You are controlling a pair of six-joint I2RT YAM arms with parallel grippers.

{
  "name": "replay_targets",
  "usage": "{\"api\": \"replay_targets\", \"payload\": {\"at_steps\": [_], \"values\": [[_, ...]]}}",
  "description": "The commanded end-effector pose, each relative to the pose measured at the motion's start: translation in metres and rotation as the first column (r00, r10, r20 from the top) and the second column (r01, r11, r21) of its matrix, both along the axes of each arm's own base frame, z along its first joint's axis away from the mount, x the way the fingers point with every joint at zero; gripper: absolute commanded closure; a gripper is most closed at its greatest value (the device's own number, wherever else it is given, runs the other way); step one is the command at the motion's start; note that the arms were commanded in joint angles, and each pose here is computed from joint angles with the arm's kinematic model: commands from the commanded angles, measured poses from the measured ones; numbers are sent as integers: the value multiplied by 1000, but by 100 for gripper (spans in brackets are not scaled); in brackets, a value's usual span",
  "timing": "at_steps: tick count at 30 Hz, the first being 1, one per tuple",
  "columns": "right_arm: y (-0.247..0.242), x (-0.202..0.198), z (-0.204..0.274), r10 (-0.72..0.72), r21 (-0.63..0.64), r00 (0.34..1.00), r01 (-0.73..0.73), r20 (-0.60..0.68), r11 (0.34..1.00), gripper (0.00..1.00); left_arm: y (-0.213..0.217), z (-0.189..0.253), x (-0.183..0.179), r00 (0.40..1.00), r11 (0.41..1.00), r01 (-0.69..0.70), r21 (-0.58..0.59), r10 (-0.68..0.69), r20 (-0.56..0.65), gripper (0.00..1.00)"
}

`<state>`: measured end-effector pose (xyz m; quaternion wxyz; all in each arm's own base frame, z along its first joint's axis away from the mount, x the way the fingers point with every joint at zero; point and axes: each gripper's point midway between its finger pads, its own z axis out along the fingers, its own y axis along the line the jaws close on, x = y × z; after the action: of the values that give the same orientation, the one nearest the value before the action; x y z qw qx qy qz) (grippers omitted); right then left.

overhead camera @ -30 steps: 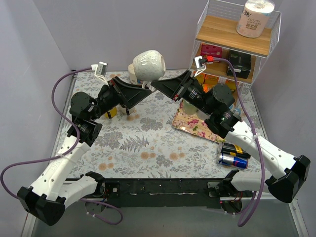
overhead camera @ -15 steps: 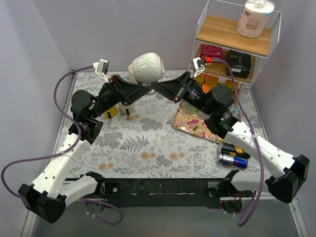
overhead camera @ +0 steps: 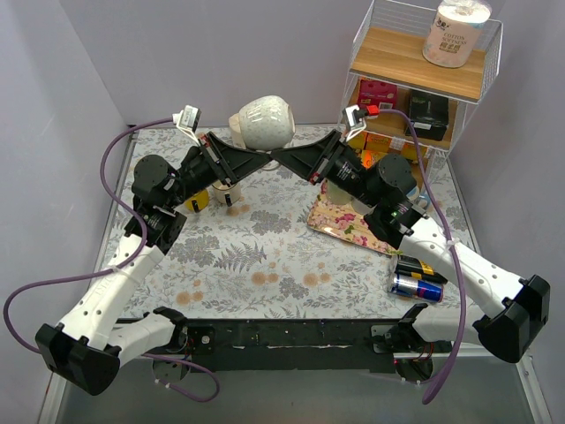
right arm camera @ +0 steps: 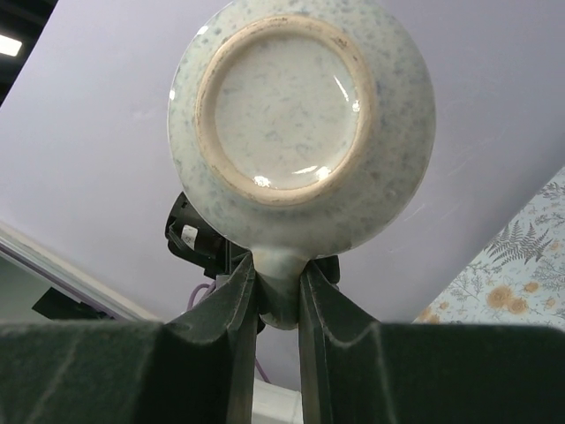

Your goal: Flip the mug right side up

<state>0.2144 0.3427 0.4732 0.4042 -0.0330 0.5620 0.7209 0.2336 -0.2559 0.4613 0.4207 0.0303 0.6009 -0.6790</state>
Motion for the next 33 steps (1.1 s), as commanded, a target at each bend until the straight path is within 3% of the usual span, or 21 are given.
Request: {"api": "replay_targets", "payload": {"at_steps": [1,6,15,21,27,29,31,33], "values": [[-3,-15,25,23,49,994,-28,104,998,99,8,29,-7,992,999,-50,2,50,118,100],[1,-4,3,-14,-26,998,15,57,1000,99,13,28,0,989,994,-111,24,108,106,100],[-2,17,-31,-96,-89,993,90,-66,992,50,21,35,10,979,980,-191,51,186,88,100],[-12,34,-66,-191,-157,962,161,-196,974,36,24,26,24,968,960,-249,126,244,55,100],[-24,38,-99,-247,-221,922,185,-298,958,32,30,7,46,943,911,-332,246,328,60,100],[-27,38,-102,-272,-256,910,195,-314,947,25,32,-6,54,933,884,-356,303,355,62,100],[-36,44,-122,-350,-364,882,228,-317,903,11,33,-21,67,923,857,-376,354,382,55,100],[-45,42,-139,-406,-474,855,225,-323,851,4,31,-47,81,919,823,-369,431,392,38,100]]}}
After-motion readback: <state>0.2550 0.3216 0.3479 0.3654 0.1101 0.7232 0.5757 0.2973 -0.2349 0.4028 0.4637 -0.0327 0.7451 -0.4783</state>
